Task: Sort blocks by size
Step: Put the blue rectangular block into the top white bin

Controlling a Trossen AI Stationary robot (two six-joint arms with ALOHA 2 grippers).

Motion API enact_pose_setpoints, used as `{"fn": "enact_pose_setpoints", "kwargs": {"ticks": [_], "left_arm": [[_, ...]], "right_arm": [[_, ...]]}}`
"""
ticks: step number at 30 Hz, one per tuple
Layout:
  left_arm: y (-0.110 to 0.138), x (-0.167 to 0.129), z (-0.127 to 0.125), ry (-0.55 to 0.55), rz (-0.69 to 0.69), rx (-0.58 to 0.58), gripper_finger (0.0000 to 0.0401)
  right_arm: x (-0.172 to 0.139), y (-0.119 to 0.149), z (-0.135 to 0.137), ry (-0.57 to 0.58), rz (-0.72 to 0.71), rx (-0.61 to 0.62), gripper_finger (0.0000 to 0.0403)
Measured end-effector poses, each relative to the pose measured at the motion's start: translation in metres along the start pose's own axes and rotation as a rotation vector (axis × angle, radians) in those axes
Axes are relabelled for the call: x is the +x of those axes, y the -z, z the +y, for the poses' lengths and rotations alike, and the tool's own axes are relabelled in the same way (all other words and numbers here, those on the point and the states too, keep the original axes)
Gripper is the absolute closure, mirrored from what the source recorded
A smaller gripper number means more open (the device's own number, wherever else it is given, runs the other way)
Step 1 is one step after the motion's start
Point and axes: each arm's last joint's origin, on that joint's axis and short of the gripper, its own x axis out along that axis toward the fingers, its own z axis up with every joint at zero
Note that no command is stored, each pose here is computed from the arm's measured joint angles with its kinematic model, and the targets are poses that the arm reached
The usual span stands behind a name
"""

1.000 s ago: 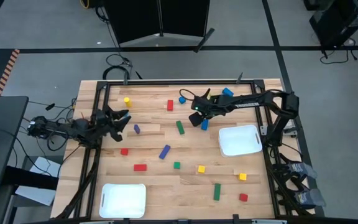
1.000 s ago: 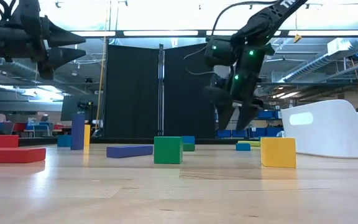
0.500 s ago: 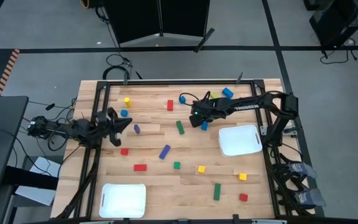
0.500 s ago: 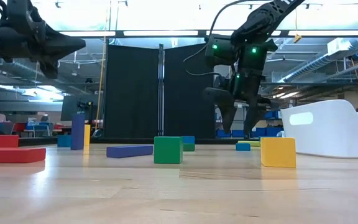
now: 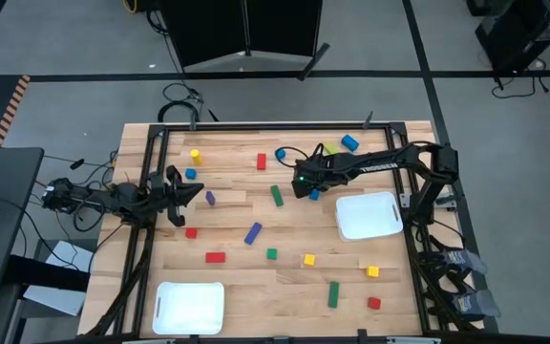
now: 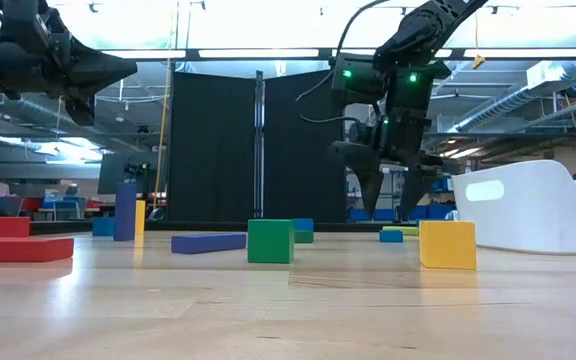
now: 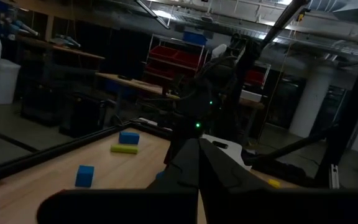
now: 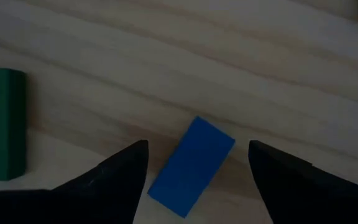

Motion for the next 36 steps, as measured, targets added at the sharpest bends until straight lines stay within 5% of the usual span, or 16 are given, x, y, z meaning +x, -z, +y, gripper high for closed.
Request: {"fn": "enact_pose_setpoints", "kwargs": {"ticks": [23,36], "left_arm": [[0.0,0.0,0.0,0.0,-0.002,0.003,0.0395],[0.0,0.0,0.0,-0.002,-0.002,0.004,0.0394]], "right_arm": [[0.04,0.015,0.009,0.07,0.068,0.029,0.0136],[0.038,0.019,0.013,0.054,0.06,-0.051,0.0263]]}}
